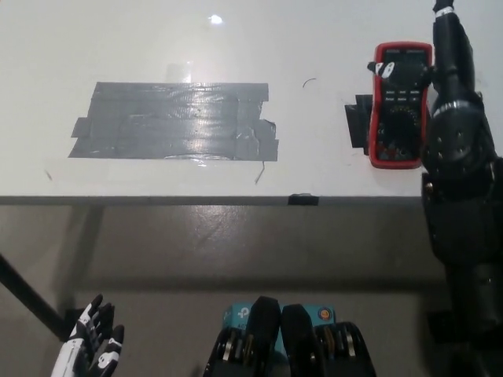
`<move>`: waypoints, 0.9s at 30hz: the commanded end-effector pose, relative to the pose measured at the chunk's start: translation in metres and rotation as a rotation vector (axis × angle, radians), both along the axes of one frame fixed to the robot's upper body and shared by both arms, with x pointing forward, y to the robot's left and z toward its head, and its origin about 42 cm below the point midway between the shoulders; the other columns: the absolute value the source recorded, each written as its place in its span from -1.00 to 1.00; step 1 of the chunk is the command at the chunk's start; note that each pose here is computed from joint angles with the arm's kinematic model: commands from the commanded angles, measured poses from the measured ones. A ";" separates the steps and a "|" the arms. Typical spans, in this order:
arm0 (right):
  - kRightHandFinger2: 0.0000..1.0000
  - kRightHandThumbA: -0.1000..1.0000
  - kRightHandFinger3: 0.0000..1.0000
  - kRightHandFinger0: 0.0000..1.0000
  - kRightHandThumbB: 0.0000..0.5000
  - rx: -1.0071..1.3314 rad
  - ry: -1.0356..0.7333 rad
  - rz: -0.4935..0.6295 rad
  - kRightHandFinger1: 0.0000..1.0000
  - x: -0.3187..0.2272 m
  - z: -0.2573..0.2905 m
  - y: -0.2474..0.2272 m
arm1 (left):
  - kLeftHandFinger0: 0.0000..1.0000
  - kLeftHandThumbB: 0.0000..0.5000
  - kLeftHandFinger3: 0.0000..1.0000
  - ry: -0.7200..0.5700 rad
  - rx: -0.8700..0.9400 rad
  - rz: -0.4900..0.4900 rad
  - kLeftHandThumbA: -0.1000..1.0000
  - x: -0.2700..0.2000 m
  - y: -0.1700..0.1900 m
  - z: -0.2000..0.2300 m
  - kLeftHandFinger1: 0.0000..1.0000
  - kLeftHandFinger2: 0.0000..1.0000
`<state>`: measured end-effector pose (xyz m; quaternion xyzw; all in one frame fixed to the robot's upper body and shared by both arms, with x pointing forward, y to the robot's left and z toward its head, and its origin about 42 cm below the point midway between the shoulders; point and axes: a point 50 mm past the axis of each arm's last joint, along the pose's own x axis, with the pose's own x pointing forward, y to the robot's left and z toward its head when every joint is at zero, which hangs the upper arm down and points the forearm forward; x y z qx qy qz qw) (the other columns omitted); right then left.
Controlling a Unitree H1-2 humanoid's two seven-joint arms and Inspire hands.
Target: The robot first picks the multimeter with right hand and then unfolds the black stand on the back of it using left hand
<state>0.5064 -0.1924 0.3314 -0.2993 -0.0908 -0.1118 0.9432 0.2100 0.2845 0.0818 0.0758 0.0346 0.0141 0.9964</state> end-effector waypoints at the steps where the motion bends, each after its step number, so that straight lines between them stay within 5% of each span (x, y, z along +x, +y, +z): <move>1: 1.00 1.00 1.00 1.00 0.69 0.052 -0.037 -0.015 1.00 0.014 0.038 0.004 | 1.00 -0.72 1.00 -0.063 0.022 -0.008 0.27 -0.002 0.000 0.010 1.00 1.00; 13: 1.00 1.00 1.00 1.00 0.68 -0.038 0.026 -0.055 1.00 0.037 0.040 0.011 | 1.00 -0.74 1.00 -0.076 0.111 -0.013 0.05 -0.008 0.000 0.009 1.00 1.00; 27: 1.00 1.00 1.00 1.00 0.62 -0.019 0.066 -0.067 1.00 0.053 0.036 0.017 | 1.00 -0.70 1.00 -0.084 0.128 -0.010 0.26 -0.004 -0.002 0.007 1.00 1.00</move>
